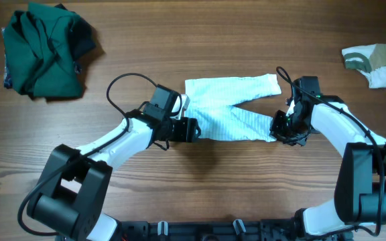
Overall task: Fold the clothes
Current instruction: 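Grasp the left waist edge and right leg cuff with both grippers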
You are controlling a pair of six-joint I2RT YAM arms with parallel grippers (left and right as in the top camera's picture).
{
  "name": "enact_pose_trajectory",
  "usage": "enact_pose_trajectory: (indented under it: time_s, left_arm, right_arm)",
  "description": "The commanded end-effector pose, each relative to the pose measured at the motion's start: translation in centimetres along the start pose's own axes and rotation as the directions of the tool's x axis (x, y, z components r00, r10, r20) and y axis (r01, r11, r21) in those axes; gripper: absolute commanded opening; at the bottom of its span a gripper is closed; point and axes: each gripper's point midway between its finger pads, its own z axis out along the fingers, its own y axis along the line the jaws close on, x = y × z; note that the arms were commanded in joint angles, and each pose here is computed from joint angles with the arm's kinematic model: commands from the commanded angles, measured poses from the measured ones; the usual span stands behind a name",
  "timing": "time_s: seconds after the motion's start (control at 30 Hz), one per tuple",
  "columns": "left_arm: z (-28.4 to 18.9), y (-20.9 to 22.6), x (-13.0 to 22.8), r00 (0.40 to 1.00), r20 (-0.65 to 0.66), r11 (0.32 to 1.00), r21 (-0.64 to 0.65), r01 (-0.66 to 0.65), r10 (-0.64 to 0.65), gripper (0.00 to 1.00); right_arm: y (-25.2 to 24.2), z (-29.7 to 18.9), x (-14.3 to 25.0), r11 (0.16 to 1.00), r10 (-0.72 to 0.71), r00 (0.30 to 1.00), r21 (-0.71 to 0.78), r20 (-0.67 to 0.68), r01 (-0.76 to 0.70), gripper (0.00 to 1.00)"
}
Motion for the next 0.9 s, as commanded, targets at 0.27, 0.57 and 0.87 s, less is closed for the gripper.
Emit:
enact_pose_trajectory:
  time_s: [0.27, 0.57, 0.87]
  left_arm:
    - [1.4, 0.9, -0.8, 1.0, 0.014, 0.999, -0.033, -0.004, 0.005, 0.45]
    - [1.4, 1.0, -0.5, 1.0, 0.005, 0.999, -0.04, -0.017, 0.017, 0.04]
    - [0.9, 1.3, 0.5, 0.999, -0.035, 0.998, -0.056, -0.005, 0.003, 0.04]
  right_arm:
    - [-0.3, 0.6, 1.0, 1.0, 0.011, 0.999, 0.012, -0.038, -0.011, 0.24]
    - [-0.3, 0.6, 0.8, 1.0, 0.013, 0.999, 0.009, -0.03, -0.013, 0.04]
    - [-0.1, 0.5, 0.4, 1.0, 0.017, 1.0, 0.002, -0.015, -0.017, 0.04]
